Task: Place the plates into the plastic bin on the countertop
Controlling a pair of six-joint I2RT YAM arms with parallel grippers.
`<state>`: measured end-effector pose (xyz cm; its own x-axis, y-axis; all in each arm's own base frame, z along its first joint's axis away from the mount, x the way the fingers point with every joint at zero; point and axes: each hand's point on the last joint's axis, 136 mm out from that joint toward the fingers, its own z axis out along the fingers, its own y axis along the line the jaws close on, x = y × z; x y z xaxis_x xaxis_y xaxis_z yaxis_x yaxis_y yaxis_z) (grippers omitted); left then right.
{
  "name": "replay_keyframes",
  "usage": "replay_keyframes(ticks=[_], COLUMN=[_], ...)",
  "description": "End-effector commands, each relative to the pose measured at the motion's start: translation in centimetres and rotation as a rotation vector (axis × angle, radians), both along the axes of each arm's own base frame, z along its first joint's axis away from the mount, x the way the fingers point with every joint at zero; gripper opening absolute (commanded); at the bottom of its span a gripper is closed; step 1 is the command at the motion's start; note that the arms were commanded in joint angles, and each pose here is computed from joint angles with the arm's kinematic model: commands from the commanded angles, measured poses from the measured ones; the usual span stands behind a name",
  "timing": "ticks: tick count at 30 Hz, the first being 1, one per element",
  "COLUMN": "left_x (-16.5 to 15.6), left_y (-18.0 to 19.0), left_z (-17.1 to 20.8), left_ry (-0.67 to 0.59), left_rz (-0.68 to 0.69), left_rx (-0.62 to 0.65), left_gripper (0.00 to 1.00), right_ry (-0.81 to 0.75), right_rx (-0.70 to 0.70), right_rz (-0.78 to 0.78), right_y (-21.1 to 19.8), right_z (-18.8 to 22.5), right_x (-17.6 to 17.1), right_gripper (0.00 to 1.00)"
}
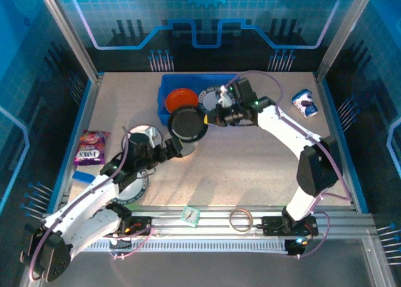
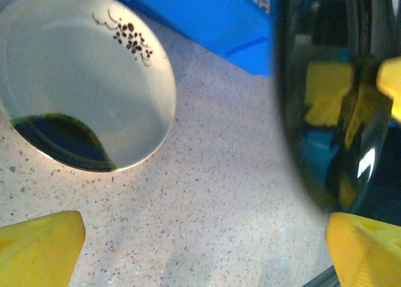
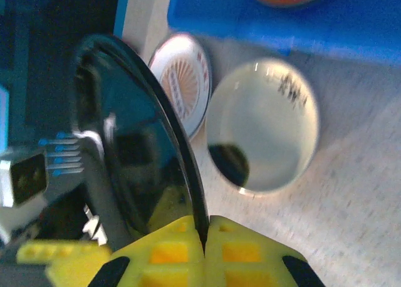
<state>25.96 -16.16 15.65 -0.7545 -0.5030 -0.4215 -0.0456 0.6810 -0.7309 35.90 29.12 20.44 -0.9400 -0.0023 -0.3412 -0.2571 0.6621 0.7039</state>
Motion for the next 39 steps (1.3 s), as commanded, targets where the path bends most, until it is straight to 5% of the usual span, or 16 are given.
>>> replay_keyframes(ticks=[1, 16, 39], left_x=[-0.1, 0.7, 1.2], left_y=[0.5, -1.1, -1.1], left_z=[0.6, 0.7, -0.9], left_ry=[-0.037, -0.045, 0.002], left_rz=[-0.012, -0.095, -0.084], left_rx=[0.057, 0.054, 0.061], left_gripper=[0.99, 0.99, 0.99], right_ry=[0.004, -0.015, 0.082], right_rx=[-0.149, -0.044, -0.063], right_rz=[-0.068, -0.261, -0.323], right_y=[-2.1, 1.1, 2.9], right_z=[-1.6, -2.9, -10.4], right_x=[2.9, 16.5, 21.3], right_gripper=[0.00, 0.00, 0.00])
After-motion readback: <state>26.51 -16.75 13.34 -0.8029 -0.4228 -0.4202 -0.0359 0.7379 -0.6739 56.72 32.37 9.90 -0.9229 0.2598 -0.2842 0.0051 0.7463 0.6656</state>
